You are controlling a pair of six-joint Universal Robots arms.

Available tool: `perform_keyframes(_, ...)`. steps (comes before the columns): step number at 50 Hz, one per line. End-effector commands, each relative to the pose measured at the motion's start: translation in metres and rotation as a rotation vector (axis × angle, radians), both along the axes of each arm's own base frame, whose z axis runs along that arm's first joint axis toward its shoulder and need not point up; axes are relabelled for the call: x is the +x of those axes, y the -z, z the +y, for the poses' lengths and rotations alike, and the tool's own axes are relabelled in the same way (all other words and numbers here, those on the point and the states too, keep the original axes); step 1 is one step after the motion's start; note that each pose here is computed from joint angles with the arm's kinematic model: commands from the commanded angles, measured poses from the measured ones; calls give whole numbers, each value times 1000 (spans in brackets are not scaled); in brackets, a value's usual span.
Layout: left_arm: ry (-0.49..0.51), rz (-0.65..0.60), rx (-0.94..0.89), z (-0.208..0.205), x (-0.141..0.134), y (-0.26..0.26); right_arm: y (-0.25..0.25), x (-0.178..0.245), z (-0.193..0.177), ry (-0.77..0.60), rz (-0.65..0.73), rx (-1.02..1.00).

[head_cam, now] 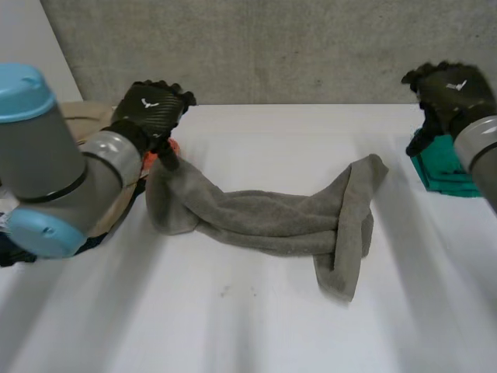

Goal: Fold the laundry.

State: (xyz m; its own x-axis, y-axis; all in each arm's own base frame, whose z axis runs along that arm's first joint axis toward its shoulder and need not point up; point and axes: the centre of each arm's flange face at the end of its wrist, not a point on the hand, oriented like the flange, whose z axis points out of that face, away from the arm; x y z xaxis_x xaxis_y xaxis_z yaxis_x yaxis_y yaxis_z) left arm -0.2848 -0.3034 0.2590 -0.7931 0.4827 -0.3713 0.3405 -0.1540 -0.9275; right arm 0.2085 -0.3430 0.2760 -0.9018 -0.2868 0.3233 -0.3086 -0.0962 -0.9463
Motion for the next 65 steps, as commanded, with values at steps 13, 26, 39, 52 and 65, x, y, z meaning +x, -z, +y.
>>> perform_keyframes(13,-39,-309,206,50,53,89,59,23,174,-409,319,373)
perform_keyframes(26,-51,-314,191,7,41,112,129,38,156,-426,360,338)
perform_keyframes(39,-35,-297,121,-17,26,120,143,46,124,-381,493,133)
perform_keyframes(52,-8,-312,68,-29,11,130,116,39,97,-275,285,127)
perform_keyframes(65,11,-343,49,-34,3,140,101,-2,50,-80,226,116)
